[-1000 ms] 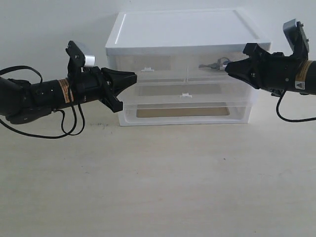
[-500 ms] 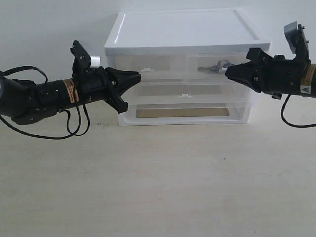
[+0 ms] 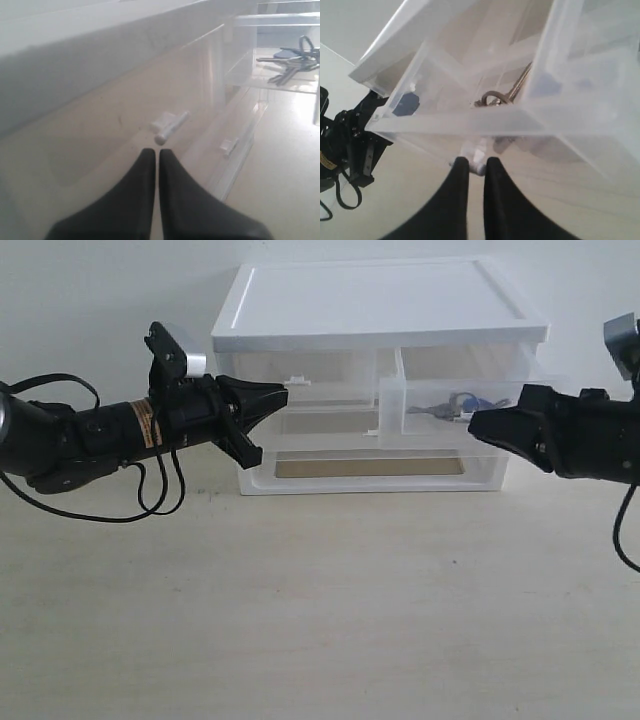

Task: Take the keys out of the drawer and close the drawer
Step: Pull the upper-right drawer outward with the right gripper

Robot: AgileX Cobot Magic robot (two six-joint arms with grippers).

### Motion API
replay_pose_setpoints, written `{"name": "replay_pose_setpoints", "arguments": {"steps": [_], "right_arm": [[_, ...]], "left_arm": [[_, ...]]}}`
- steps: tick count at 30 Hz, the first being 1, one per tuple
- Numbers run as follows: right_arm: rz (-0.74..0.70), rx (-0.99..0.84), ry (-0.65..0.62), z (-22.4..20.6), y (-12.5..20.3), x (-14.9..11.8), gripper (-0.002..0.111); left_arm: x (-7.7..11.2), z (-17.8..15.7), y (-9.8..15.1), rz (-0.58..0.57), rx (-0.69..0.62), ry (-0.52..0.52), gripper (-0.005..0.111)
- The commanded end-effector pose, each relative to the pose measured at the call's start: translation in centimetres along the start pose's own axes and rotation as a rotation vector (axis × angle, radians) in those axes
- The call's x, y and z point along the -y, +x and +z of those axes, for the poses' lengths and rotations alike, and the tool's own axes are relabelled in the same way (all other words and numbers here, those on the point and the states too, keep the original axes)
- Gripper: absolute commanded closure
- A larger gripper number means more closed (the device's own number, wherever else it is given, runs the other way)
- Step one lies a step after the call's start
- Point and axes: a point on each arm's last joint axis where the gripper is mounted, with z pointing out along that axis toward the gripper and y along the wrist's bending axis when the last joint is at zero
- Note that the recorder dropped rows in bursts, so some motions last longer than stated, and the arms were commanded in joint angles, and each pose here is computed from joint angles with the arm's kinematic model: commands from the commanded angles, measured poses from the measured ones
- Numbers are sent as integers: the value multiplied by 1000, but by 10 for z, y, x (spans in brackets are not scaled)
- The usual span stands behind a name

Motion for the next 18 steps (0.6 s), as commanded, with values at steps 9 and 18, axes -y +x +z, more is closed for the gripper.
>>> {"name": "replay_pose_setpoints", "arguments": {"steps": [9,18], "right_arm": [[-107,-18,-55,-33,30,-35,108],[-119,-45,-3,-38,40,-33,108]], "left_arm": [[-23,-2,-4,-85,14,-180,102],[-23,-2,-4,-91,14,-177,102]]}}
